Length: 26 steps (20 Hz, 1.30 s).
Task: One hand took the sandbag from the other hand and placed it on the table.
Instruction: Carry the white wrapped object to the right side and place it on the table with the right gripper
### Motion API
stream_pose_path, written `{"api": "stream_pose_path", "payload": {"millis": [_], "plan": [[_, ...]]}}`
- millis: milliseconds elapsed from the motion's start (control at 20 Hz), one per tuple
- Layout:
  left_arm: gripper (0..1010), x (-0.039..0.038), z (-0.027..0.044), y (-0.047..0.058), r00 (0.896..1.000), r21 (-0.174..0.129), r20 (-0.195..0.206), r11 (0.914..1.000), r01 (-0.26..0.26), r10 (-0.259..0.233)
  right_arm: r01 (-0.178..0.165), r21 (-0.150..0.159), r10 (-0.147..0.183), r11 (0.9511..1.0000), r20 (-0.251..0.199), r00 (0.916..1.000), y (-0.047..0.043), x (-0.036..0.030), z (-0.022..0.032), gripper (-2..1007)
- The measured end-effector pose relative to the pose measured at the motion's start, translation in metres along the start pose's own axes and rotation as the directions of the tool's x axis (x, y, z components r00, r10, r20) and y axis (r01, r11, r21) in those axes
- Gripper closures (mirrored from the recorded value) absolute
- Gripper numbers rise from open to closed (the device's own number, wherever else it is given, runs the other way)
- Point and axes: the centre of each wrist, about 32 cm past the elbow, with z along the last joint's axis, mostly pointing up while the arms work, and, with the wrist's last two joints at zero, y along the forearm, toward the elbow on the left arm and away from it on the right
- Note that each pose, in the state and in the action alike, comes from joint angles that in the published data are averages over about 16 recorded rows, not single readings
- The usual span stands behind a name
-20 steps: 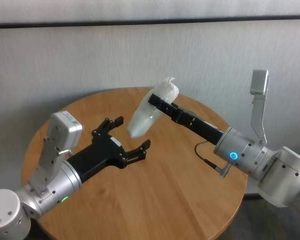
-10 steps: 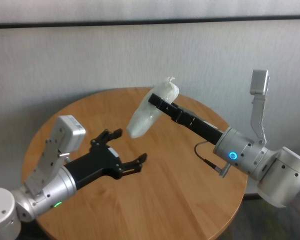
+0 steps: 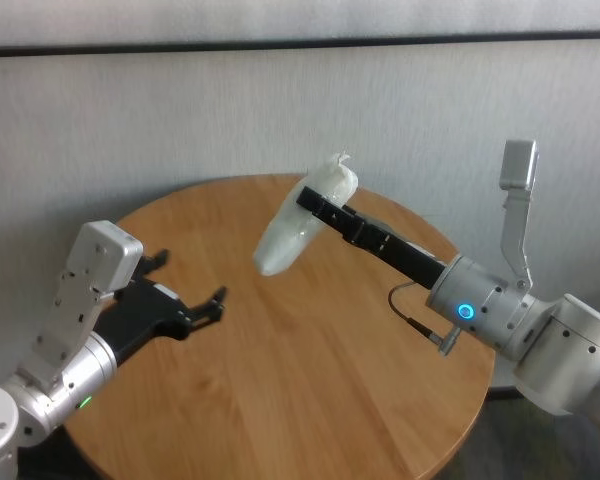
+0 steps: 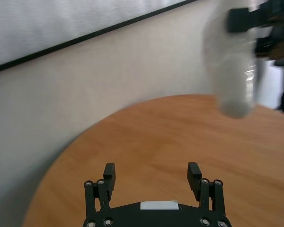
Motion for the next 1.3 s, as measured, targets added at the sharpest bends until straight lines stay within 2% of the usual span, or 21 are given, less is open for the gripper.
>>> {"api": "stream_pose_path", "payload": {"millis": [200, 350, 500, 650, 850, 1300], "plan": [[8, -0.0063, 0.0032, -0.002, 0.994, 0.0, 0.019, 0.9941, -0.109, 0.109, -0.001, 0.001, 0.001, 1.0, -0.001, 1.0, 0.0001, 0.0004, -0.0002, 438], [8, -0.0125, 0.0057, -0.007, 0.986, -0.018, 0.024, 0.986, -0.166, 0.166, -0.001, 0.002, 0.001, 1.0, -0.002, 1.0, 0.0001, 0.0008, -0.0004, 438], [8, -0.0193, 0.008, -0.013, 0.979, -0.044, 0.019, 0.9783, -0.202, 0.203, -0.001, 0.002, 0.001, 1.0, -0.002, 1.0, 0.0002, 0.0009, -0.0004, 438], [8, -0.0258, 0.0099, -0.02, 0.975, -0.074, 0.007, 0.9728, -0.219, 0.22, -0.001, 0.002, 0.001, 1.0, -0.002, 1.0, 0.0001, 0.001, -0.0003, 438], [8, -0.0325, 0.011, -0.028, 0.975, -0.107, -0.007, 0.9696, -0.22, 0.221, -0.001, 0.003, 0.001, 1.0, -0.002, 1.0, 0.0, 0.0011, -0.0001, 438], [8, -0.037, 0.0101, -0.034, 0.975, -0.123, -0.006, 0.9676, -0.221, 0.221, -0.002, 0.004, 0.002, 1.0, -0.002, 1.0, -0.0001, 0.0011, 0.0002, 438]]}}
